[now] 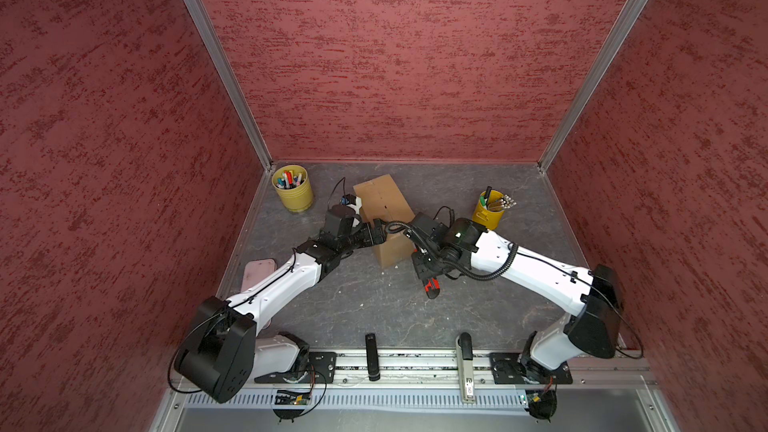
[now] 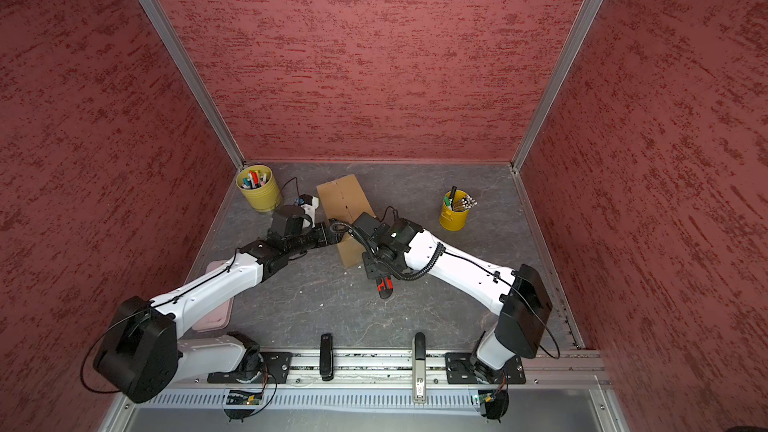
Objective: Unpack the express box
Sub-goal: 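Hold the box with the left gripper while right holds cutter beside it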
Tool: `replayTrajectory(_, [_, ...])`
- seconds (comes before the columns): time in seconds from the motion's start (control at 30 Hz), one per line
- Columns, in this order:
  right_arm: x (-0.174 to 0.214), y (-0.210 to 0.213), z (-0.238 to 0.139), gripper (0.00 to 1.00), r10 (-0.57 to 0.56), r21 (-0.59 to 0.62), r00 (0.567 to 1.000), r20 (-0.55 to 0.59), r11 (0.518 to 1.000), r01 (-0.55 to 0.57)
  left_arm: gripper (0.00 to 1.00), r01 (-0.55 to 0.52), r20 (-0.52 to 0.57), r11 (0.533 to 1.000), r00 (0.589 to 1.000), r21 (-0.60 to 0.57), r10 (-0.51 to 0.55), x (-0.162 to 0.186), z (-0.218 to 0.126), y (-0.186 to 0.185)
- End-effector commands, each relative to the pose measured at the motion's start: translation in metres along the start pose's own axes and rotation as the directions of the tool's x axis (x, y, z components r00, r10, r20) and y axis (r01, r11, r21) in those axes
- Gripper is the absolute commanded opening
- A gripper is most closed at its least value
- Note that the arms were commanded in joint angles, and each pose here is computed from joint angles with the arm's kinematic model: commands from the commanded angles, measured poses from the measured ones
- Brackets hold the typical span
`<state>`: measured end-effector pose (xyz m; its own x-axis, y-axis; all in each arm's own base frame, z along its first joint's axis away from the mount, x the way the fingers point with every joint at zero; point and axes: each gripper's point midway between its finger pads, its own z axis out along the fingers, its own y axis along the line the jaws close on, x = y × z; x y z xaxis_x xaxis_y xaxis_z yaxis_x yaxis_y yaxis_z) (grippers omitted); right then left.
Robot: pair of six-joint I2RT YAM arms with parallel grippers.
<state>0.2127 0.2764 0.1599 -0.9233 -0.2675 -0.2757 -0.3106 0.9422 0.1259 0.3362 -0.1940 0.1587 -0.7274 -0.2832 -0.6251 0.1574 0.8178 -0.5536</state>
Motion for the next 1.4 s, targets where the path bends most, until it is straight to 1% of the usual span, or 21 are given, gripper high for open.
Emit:
replayTrajectory(0.0, [-0.008,0.0,-0.009,0.0,0.0,0.018,0.999,0.034,1.0,0.0,1.0,0.006,0.001,1.0,1.0,0.013,-0.006,0.001,0.003,0.001])
replayTrajectory(0.3, [-0.01,-0.001,-0.013,0.0,-0.002,0.028,0.999,0.036,1.0,0.001,1.0,0.012,-0.007,1.0,1.0,0.021,-0.012,0.006,0.005,0.002])
replayTrajectory(1.37, [-0.01,0.0,-0.007,0.0,-0.011,0.04,1.0,0.017,0.999,0.01,1.0,0.017,-0.018,0.999,1.0,0.043,-0.016,0.011,0.007,0.001])
